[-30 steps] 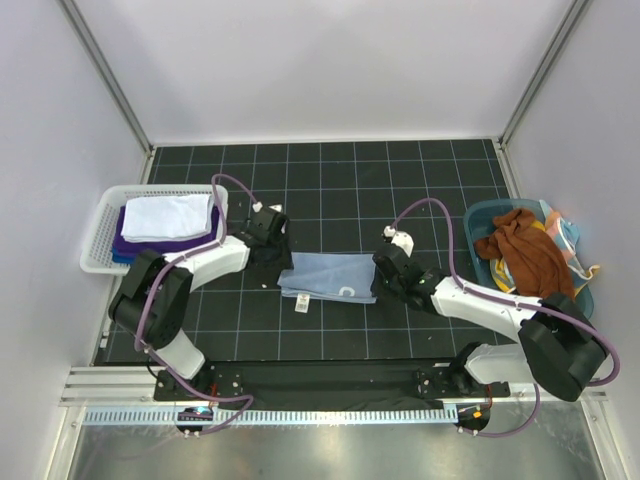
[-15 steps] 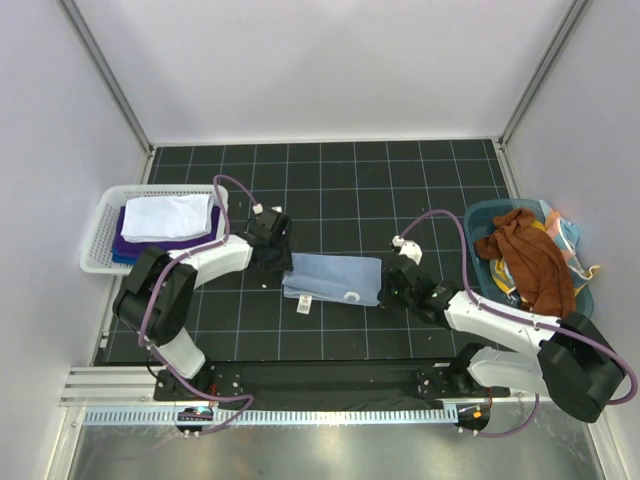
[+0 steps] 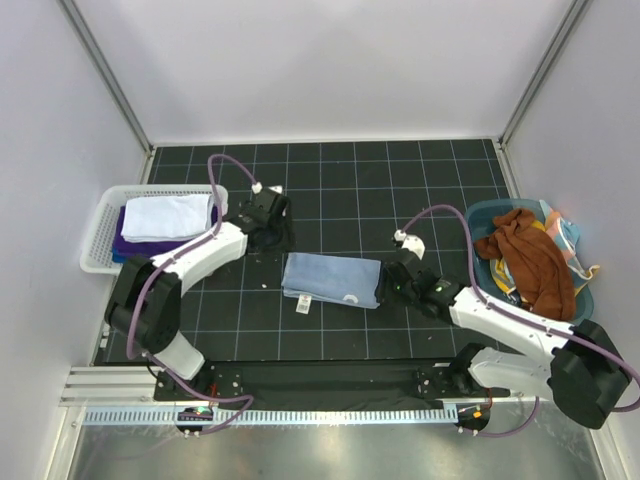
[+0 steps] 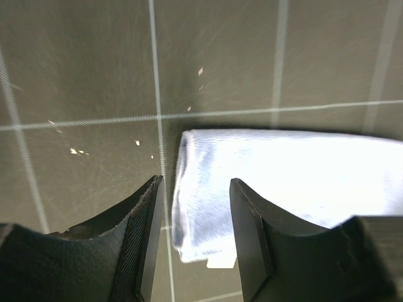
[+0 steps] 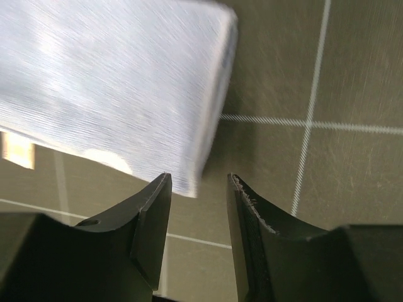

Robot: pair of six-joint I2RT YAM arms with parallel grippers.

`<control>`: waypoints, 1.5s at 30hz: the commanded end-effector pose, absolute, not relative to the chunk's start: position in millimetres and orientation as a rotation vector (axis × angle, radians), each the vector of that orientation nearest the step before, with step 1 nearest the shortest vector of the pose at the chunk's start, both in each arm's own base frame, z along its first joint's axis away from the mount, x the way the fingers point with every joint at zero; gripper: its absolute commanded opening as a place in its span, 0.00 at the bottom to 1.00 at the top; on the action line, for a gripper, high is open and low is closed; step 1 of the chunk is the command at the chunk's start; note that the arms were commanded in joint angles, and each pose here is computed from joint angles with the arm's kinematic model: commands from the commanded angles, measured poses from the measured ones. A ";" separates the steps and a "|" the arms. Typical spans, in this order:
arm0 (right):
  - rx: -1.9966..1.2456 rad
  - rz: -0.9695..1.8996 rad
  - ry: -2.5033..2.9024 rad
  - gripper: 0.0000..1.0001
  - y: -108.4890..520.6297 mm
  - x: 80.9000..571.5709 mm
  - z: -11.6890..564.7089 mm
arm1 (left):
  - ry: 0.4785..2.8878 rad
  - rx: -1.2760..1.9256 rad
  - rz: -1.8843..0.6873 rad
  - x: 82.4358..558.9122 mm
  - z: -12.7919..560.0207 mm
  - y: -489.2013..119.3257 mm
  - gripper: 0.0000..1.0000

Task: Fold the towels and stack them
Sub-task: Fold the towel

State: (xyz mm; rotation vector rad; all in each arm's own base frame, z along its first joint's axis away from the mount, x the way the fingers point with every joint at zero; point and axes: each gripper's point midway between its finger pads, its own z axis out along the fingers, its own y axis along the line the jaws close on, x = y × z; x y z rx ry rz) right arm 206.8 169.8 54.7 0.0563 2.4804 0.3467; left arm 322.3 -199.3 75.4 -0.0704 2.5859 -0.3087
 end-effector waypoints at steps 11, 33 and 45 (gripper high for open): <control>0.046 0.307 2.459 0.42 214.6 264.2 95.0 | 2.559 0.037 -0.421 286.2 117.8 -224.8 0.34; 0.027 0.195 2.564 0.46 197.0 246.5 31.1 | 2.730 0.044 -0.322 228.8 26.3 -217.2 0.20; 0.052 0.307 2.472 0.45 196.8 241.8 92.4 | 2.585 0.089 -0.324 266.2 109.7 -231.4 0.28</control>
